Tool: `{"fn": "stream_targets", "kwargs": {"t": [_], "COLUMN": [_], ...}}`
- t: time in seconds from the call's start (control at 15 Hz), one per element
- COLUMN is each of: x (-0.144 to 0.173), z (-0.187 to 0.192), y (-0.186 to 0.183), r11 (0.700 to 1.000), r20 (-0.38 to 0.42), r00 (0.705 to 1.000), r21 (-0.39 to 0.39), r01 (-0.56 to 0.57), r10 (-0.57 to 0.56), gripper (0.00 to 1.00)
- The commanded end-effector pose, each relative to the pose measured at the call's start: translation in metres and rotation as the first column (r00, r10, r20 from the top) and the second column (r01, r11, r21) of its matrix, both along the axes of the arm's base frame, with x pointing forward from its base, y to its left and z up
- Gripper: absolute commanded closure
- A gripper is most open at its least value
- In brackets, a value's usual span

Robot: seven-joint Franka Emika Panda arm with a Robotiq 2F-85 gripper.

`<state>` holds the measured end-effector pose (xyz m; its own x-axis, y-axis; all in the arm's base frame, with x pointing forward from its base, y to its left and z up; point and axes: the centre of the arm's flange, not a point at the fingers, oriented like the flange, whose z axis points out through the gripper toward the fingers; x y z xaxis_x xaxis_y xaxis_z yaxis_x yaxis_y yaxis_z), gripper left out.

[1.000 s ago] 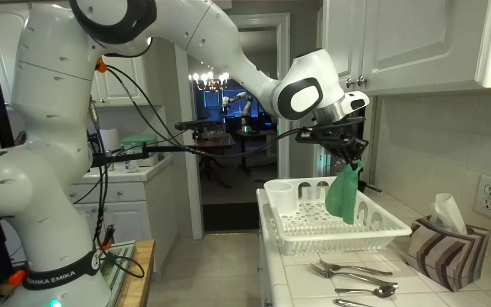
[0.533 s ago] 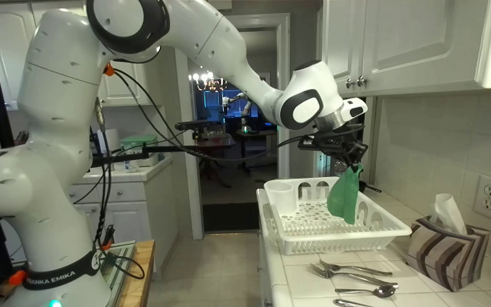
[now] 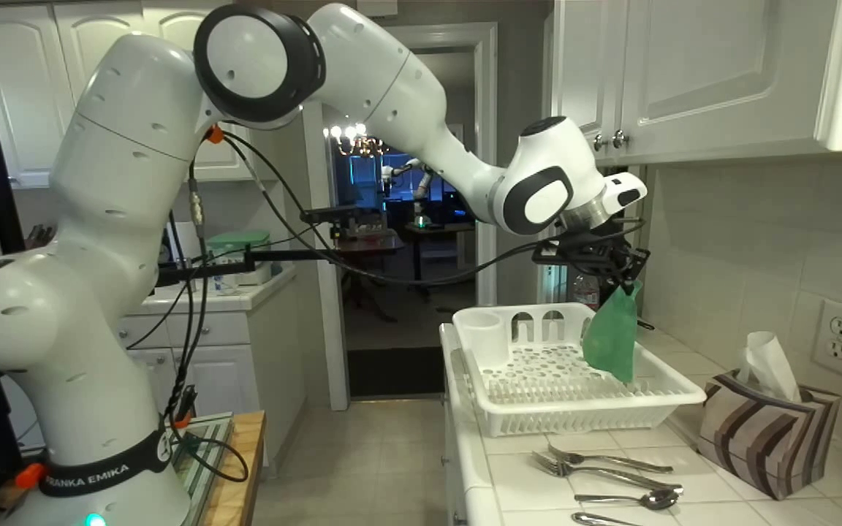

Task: Hang the green towel on the edge of the dish rack

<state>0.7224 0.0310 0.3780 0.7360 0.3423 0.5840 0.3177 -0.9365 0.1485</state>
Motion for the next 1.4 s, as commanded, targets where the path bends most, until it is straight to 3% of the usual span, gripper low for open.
{"fn": "stream_targets", "kwargs": {"t": [0.0,1.33], "x": [0.036,0.086], "z": [-0.004,-0.040], "y": [0.009,0.014], "r11": [1.000,0.997], "r20": [0.028,0.026], "r00": [0.999,0.999], "r21": [-0.010,-0.066], "r01": [-0.015,-0.028], "r10": [0.016,0.030], "gripper": [0.98,0.98]}}
